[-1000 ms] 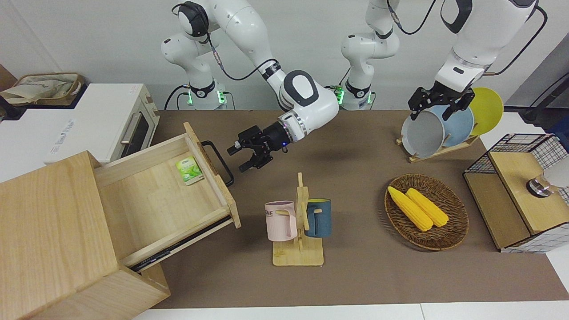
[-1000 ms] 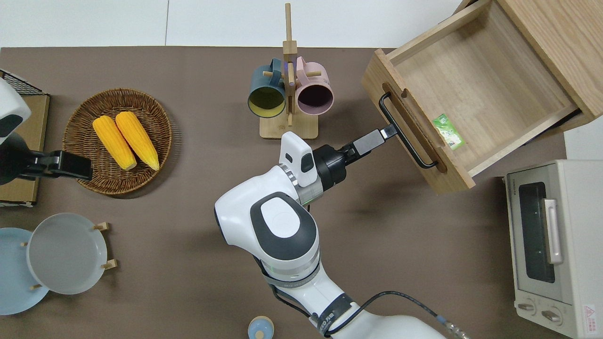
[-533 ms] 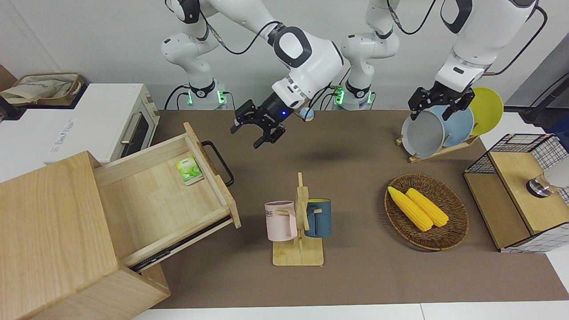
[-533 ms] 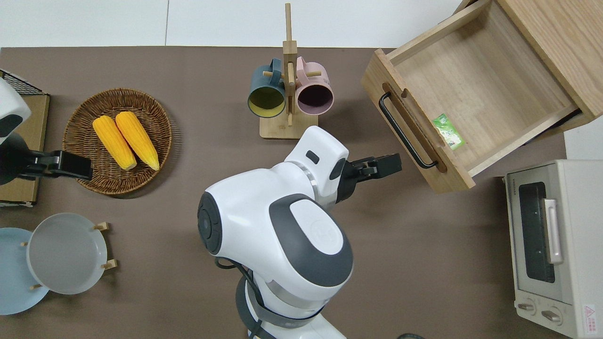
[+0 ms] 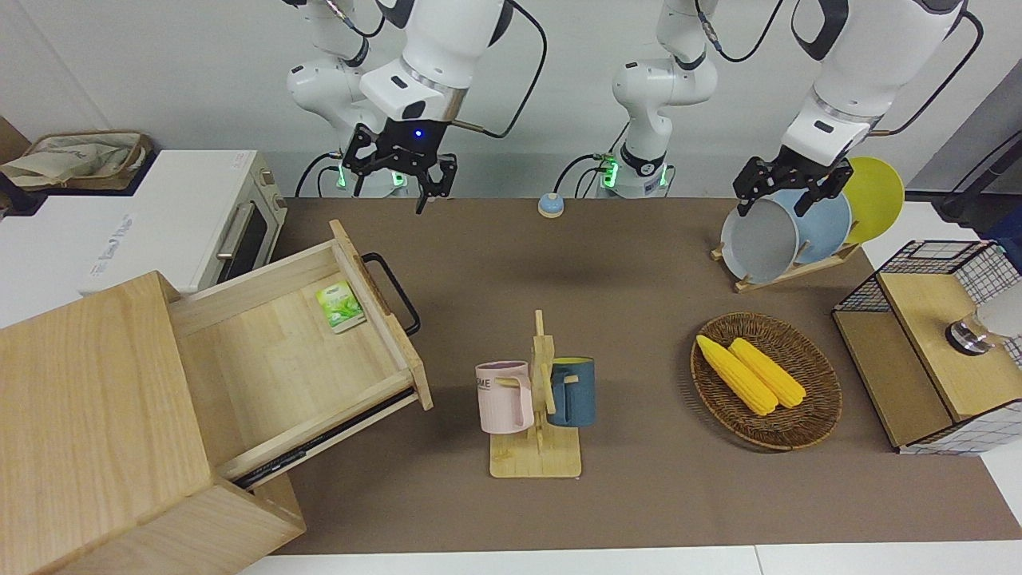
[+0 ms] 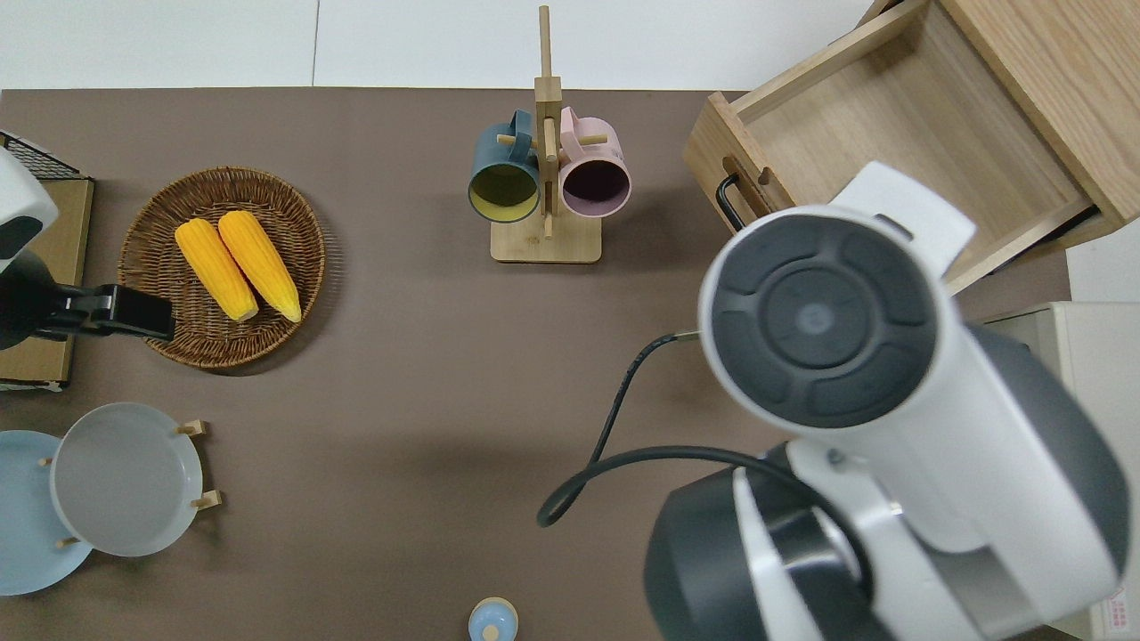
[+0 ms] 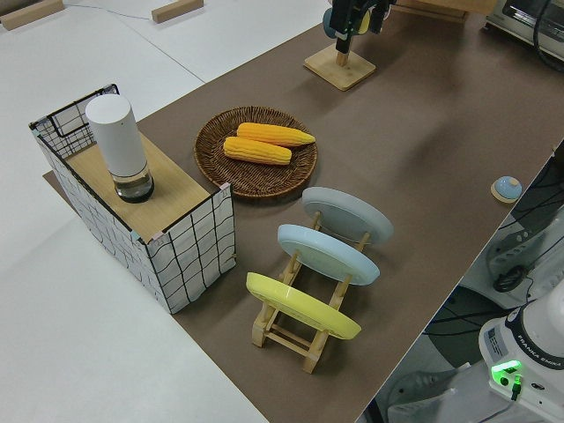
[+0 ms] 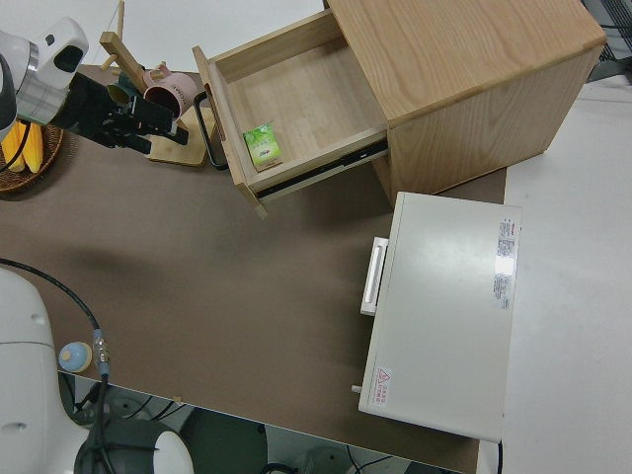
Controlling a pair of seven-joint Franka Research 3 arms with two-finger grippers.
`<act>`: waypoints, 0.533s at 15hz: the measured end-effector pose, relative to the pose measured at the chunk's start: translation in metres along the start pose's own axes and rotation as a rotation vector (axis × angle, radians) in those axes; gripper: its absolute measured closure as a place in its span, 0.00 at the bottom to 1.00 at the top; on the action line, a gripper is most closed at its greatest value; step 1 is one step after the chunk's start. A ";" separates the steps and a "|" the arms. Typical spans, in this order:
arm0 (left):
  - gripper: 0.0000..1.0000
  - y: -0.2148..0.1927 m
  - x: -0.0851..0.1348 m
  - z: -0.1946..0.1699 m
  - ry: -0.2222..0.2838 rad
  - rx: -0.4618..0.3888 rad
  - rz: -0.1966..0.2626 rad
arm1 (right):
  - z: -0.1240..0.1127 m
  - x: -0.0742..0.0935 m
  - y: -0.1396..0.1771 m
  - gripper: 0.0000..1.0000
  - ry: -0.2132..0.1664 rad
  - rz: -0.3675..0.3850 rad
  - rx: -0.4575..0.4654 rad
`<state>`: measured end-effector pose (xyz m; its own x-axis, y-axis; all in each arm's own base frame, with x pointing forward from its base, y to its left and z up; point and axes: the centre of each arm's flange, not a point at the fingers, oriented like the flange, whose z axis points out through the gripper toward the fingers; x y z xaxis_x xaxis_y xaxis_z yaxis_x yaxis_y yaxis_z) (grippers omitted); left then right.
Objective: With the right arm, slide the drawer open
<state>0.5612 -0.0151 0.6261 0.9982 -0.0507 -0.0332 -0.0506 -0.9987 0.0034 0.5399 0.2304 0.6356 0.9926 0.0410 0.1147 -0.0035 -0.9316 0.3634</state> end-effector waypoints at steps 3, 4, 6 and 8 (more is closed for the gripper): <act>0.00 0.000 0.000 0.000 0.000 0.000 0.000 | 0.018 0.018 0.074 0.01 -0.065 0.037 0.191; 0.00 0.000 0.000 0.000 0.000 0.000 0.000 | 0.030 0.025 0.101 0.01 -0.087 0.051 0.272; 0.00 0.000 0.000 0.000 0.000 0.000 0.000 | 0.051 0.034 0.150 0.01 -0.105 0.063 0.366; 0.00 0.000 0.000 0.000 0.000 0.000 0.000 | 0.065 0.038 0.168 0.01 -0.112 0.063 0.374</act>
<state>0.5612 -0.0151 0.6261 0.9982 -0.0506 -0.0332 -0.0506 -0.9987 0.0034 0.5845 0.0522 0.6410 0.9990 -0.0409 0.0168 -0.0408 -0.9992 -0.0056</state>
